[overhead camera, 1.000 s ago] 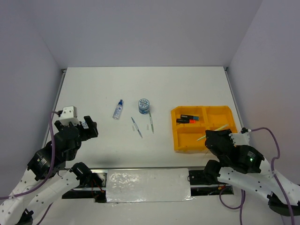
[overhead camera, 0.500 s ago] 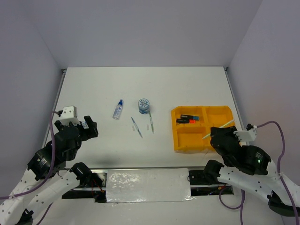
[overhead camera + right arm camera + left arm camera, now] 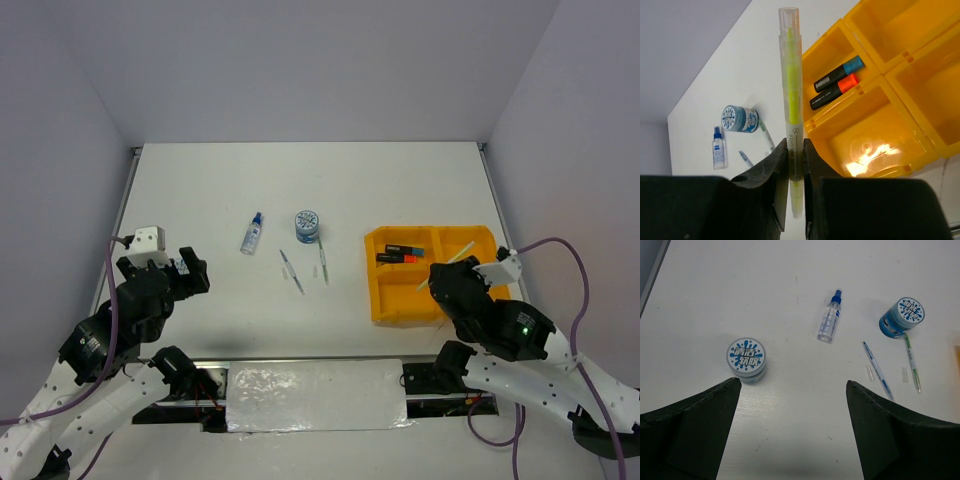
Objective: Sort the stationery into containers
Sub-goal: Place the pen in the storage box, then pick up the pen from the center of the board, then pick up the pen cap from the center of the board.
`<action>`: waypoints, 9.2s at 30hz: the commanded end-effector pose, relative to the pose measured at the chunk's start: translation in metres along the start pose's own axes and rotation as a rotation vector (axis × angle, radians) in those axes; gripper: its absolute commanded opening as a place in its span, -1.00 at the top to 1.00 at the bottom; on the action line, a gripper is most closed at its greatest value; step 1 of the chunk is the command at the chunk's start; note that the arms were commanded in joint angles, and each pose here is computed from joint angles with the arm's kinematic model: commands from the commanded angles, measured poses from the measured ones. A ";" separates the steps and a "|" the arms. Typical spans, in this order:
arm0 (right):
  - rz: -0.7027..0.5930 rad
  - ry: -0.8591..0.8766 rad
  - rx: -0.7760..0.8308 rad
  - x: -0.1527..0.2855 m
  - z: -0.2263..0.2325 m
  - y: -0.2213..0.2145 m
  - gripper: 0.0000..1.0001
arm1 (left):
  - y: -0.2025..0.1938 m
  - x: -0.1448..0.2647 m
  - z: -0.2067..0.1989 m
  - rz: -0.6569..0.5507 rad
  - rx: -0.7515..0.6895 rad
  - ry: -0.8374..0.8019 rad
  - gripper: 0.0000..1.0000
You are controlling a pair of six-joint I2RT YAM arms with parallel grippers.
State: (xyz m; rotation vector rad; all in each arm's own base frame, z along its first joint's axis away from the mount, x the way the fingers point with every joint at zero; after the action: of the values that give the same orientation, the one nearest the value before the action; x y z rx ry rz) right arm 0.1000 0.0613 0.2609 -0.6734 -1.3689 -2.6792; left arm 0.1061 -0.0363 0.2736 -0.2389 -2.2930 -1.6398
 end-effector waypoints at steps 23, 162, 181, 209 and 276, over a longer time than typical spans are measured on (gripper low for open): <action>0.079 0.027 0.003 -0.056 0.010 -0.013 1.00 | 0.006 -0.001 -0.004 -0.042 0.023 -0.020 -0.99; 0.872 0.388 1.169 -0.170 0.166 -0.262 0.55 | 0.012 -0.027 0.005 -0.007 0.026 0.105 -0.99; 0.541 0.369 0.946 -0.110 0.228 -0.128 1.00 | 0.009 -0.035 0.002 0.026 0.007 0.092 -0.99; 0.531 0.528 0.784 -0.064 0.219 -0.089 1.00 | 0.009 -0.043 0.006 0.045 0.002 0.130 -0.99; 0.456 0.536 0.746 -0.035 0.113 -0.042 1.00 | -0.154 -0.182 -0.168 0.521 0.076 0.215 -0.30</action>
State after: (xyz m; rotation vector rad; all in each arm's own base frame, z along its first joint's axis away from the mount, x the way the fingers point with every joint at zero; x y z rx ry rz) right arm 0.1619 0.1722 0.2684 -0.1870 -1.6110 -1.6128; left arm 0.2452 -0.2271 0.1178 -0.5781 -1.8742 -1.2665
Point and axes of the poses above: each gripper's point midway between its finger pads, its own x axis back along the fingers, its own z axis along the line the jaws close on, y = z × x, the point moved 9 cm from there along x, back along the fingers, and after that the axes turned 8 degrees about x, right-handed, at the moved point
